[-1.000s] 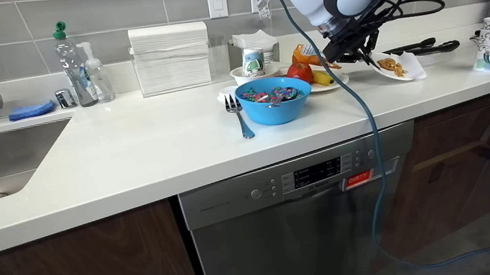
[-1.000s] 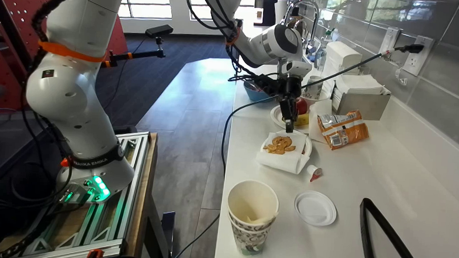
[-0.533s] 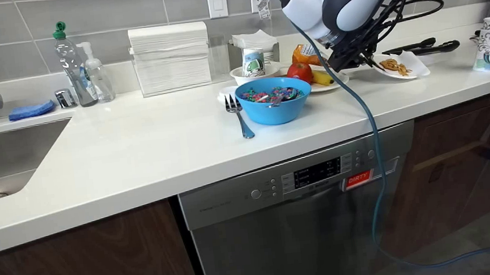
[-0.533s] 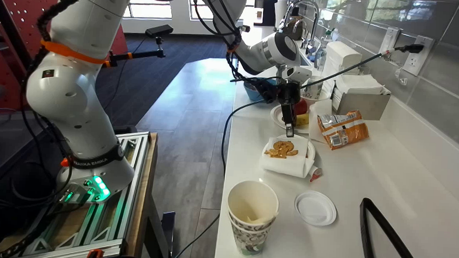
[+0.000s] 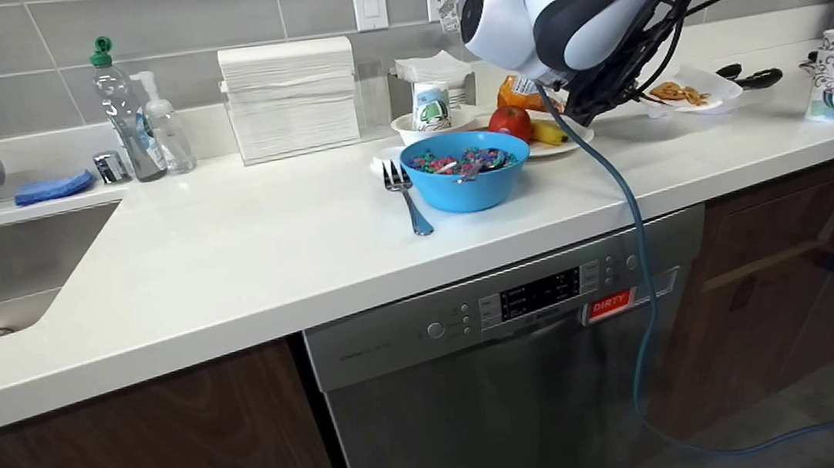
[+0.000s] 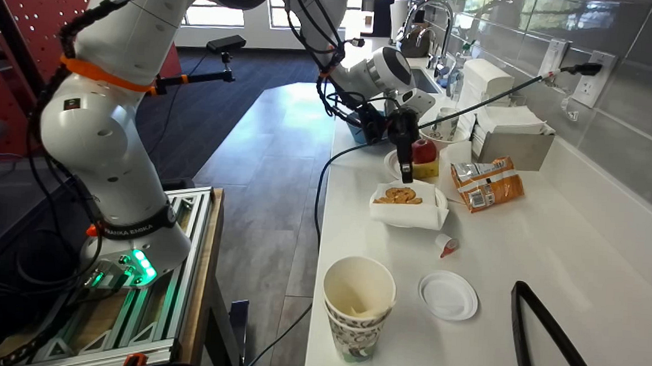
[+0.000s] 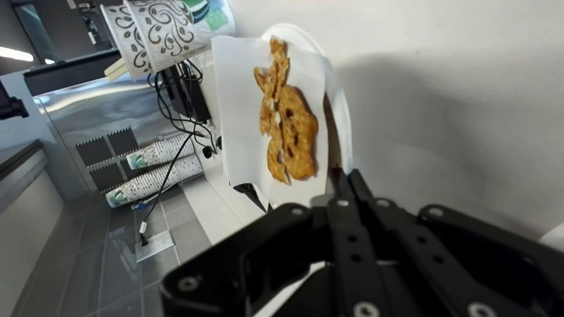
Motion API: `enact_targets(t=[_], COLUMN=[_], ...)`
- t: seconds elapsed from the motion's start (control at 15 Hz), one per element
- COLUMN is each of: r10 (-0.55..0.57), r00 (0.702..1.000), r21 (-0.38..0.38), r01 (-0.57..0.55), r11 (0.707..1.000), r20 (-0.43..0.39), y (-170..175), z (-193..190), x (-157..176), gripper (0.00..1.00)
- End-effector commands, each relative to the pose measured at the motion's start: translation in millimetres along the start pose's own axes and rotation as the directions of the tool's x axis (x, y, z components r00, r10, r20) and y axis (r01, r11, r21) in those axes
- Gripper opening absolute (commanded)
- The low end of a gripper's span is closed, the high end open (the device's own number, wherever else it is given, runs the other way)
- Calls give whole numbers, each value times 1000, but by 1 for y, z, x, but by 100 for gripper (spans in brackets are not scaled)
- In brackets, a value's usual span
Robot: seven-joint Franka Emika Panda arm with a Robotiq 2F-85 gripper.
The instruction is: Bring the white plate closer to the wall
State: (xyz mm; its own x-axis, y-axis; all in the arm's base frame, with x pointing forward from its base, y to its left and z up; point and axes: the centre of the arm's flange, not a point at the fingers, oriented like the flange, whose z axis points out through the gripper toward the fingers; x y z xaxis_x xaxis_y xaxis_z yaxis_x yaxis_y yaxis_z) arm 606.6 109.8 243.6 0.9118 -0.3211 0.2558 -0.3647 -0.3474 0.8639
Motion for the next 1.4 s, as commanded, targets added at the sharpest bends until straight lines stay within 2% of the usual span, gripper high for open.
enact_targets(t=[0.0,0.27,0.33,1.07,1.2,1.33], r10=[-87,-176,-127,-131,-140,-158], r00=[994,969,983,982,973,950], r21=[-66,-103,-77,-76,-69,-97], r01=[82,160,118,122,129,137], r11=[994,982,990,990,989,986], r20=[-70,-173,-129,-134,-184,-269], y=[-1,5,5,5,7,8], z=[-9,-10,-11,-12,-9,-7], x=[6,16,10,10,14,24], gripper=[1,1,1,3,1,1])
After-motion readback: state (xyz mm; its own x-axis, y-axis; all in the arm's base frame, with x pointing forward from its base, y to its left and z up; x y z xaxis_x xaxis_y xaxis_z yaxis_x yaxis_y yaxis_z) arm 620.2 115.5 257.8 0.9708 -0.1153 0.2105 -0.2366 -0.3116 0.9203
